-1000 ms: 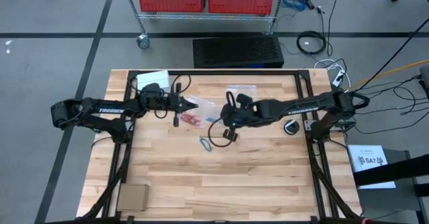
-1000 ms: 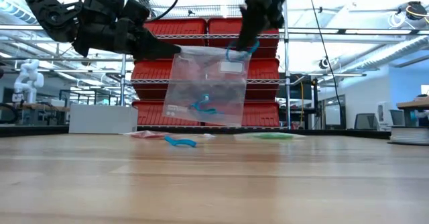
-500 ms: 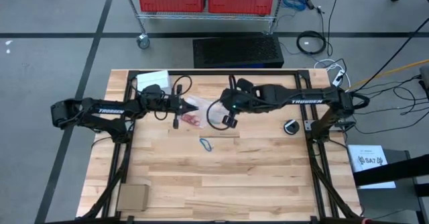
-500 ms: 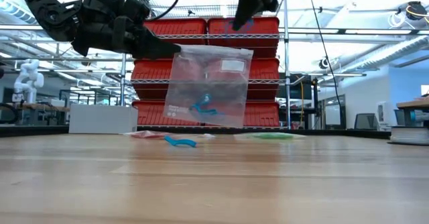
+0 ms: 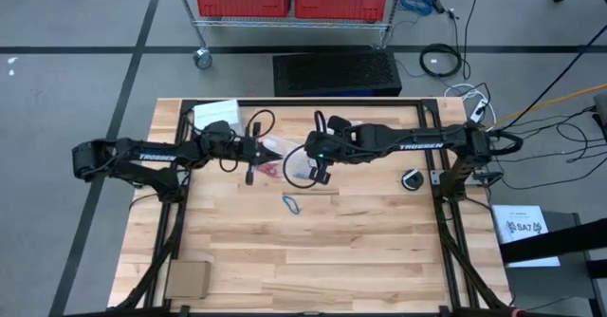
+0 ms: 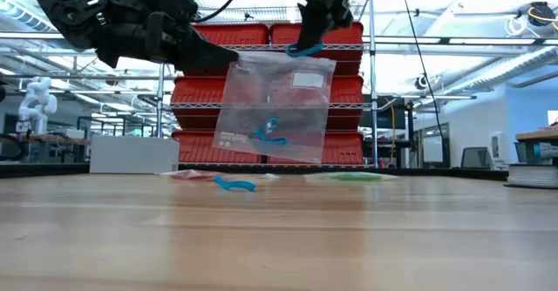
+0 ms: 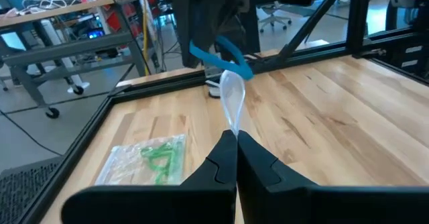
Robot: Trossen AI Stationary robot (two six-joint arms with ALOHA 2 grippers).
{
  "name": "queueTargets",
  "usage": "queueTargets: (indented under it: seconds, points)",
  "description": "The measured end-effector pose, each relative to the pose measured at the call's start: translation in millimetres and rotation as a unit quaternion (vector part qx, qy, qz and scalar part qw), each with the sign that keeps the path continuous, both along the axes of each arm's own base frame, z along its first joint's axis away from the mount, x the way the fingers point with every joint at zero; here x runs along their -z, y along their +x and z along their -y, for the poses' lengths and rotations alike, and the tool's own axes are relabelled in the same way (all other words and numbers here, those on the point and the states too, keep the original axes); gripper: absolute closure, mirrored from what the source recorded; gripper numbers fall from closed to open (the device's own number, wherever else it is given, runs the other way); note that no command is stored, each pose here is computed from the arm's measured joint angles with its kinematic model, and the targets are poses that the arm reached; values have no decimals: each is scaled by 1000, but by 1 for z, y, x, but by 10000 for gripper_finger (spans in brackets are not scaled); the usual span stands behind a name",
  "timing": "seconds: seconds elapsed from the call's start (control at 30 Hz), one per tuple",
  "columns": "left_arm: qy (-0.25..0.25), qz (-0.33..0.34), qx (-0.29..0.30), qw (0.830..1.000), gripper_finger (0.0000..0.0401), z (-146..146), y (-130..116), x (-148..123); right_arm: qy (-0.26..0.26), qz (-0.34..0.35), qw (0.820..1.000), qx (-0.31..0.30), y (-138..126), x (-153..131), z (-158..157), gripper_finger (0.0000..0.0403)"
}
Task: Sort rubber bands
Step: Put the blue rubber band into the bottom right transparent zip lock bag
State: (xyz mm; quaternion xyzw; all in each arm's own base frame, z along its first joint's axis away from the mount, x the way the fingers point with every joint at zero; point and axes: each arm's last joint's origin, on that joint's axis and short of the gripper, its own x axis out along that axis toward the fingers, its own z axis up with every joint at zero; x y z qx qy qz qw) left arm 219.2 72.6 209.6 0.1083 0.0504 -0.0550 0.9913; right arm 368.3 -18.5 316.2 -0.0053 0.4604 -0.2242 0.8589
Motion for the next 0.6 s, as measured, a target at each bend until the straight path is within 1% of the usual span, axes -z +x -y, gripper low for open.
queueTargets:
  seconds: [0.1,0.17,0.27,0.37,0.6]
  points:
    - [0,0,2,1000,401,1,0,0,-4,2,1000,-1,1,-2,0,403]
    - [0,0,2,1000,401,1,0,0,-8,11,1000,-3,2,-7,0,403]
    - [0,0,2,1000,401,1,0,0,-29,24,999,1,3,-18,1,403]
    - [0,0,2,1000,401,1,0,0,-35,30,999,-2,3,-24,1,403]
    - [1,1,0,1000,401,1,0,0,-35,24,999,-7,4,-22,1,403]
